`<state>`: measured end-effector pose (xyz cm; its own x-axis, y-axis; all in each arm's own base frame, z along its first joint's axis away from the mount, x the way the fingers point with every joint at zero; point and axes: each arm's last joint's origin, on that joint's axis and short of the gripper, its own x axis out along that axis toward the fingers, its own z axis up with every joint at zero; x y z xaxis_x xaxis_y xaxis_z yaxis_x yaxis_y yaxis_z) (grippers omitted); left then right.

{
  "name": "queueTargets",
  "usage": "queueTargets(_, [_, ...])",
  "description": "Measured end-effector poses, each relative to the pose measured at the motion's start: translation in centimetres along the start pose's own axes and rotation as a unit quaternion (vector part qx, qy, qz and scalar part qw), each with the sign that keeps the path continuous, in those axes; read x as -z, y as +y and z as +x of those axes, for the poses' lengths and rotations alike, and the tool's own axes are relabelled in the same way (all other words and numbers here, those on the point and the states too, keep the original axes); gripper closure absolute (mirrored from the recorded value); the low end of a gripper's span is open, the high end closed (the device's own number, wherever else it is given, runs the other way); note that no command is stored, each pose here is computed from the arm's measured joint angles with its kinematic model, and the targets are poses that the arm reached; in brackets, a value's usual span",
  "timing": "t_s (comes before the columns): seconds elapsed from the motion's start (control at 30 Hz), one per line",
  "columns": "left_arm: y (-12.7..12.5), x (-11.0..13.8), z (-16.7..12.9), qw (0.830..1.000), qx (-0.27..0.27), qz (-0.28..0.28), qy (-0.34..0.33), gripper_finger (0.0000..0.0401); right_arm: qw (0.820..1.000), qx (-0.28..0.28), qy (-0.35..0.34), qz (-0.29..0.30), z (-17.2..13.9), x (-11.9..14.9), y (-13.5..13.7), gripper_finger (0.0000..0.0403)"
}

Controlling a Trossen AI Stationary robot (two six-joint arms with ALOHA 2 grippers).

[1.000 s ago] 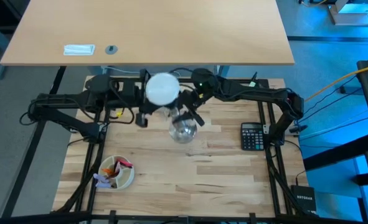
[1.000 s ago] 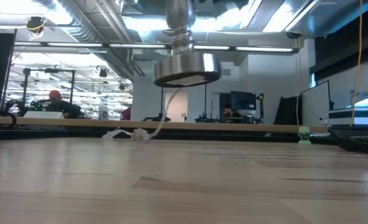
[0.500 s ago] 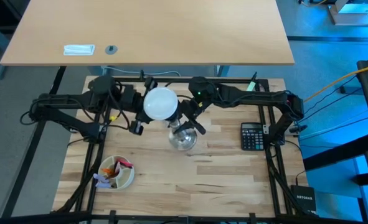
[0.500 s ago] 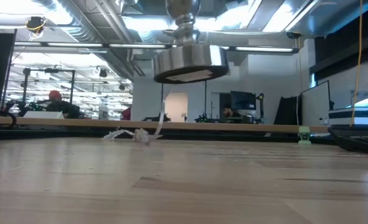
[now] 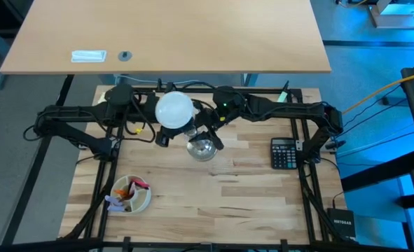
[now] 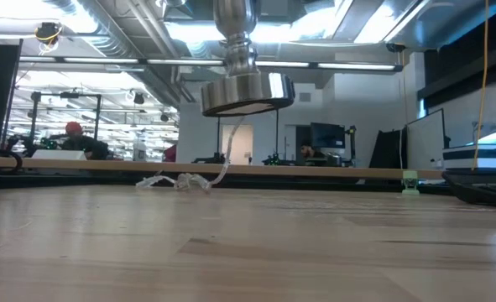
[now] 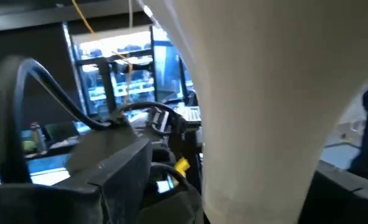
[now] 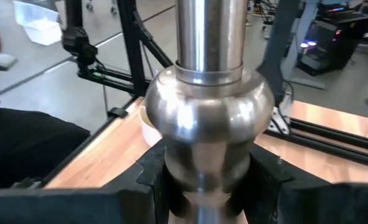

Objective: Screw lightbulb
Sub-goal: Insert the white lightbulb on the silver lamp

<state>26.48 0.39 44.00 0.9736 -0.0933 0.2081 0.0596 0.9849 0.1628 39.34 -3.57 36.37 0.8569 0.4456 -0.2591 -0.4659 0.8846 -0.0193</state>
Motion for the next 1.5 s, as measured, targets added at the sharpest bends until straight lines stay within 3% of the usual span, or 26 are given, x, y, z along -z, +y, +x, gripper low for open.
queueTargets(0.4, [0.1, -0.7, -1.0, 1.0, -0.023, 0.011, 0.009, 0.0094, 1.0, 0.026, -0.007, -0.004, -1.3, -0.4, -0.8, 0.0264])
queueTargets(0.7, [0.5, -1.0, -1.9, 0.995, -0.092, 0.033, 0.035, 0.0093, 0.999, 0.048, -0.01, -0.011, -2.4, -1.1, -0.8, 0.0264])
queueTargets(0.97, [0.5, -1.5, -3.2, 0.994, -0.095, 0.017, 0.051, 0.0093, 0.998, 0.066, -0.018, -0.014, -4.5, -1.9, -1.1, 0.0264])
queueTargets(1.07, [0.5, -1.3, -3.5, 0.99, -0.12, 0.008, 0.072, 0.0093, 0.996, 0.08, -0.023, -0.018, -5.3, -2.2, -1.2, 0.0264])
queueTargets(1.23, [0.8, -0.8, -3.9, 0.979, -0.173, -0.008, 0.109, 0.0093, 0.994, 0.104, -0.015, -0.008, -6.7, -2.0, -2.3, 0.0264])
queueTargets(1.5, [0.7, -0.6, -3.9, 0.978, -0.172, -0.002, 0.121, 0.0093, 0.99, 0.139, -0.031, -0.015, -8.3, -0.5, -4.9, 0.0264])
